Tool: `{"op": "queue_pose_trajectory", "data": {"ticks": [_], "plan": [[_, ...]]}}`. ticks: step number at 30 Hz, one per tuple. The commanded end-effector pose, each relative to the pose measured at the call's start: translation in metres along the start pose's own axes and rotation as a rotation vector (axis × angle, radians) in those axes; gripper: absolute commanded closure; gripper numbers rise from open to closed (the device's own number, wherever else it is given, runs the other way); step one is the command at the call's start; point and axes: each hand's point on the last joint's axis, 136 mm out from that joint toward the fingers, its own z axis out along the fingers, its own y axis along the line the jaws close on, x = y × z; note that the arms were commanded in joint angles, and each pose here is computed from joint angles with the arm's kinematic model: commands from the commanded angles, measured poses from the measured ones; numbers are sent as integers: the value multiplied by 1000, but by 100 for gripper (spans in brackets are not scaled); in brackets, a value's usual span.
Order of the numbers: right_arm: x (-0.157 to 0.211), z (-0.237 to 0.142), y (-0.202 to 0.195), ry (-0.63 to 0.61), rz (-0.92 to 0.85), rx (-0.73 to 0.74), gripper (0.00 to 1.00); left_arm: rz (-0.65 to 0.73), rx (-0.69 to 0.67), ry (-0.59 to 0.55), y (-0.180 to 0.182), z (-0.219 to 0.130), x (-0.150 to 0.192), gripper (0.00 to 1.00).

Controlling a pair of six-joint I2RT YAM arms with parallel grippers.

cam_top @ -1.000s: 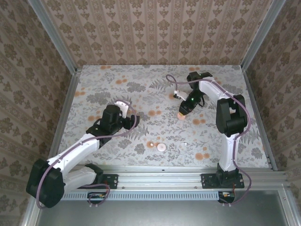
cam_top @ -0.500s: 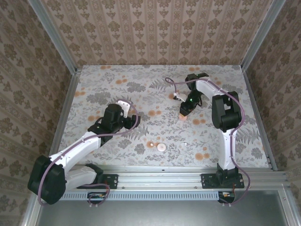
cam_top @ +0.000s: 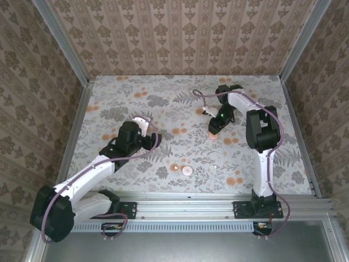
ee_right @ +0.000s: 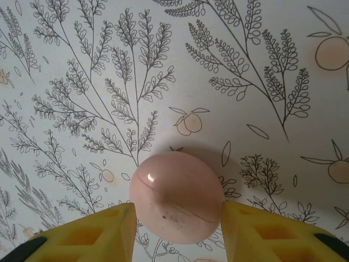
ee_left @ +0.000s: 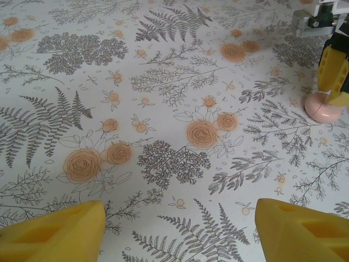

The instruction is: Insert wireless bluetooth earbuds into charging case

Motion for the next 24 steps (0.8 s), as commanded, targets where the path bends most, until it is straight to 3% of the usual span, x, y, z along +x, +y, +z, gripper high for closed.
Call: {"op": "queue_pose_trajectory", "data": {"ticks": [1, 12, 24], "plan": [[-1, -4, -8, 4, 19, 42, 53, 13, -25, 12, 7, -3, 6, 27], [-12, -39, 5, -105, 64, 159, 49, -83, -44, 55, 15, -10, 18, 26], [-11, -70, 78, -147, 29, 283, 41, -251, -120, 271, 20, -38, 41, 27]]}}
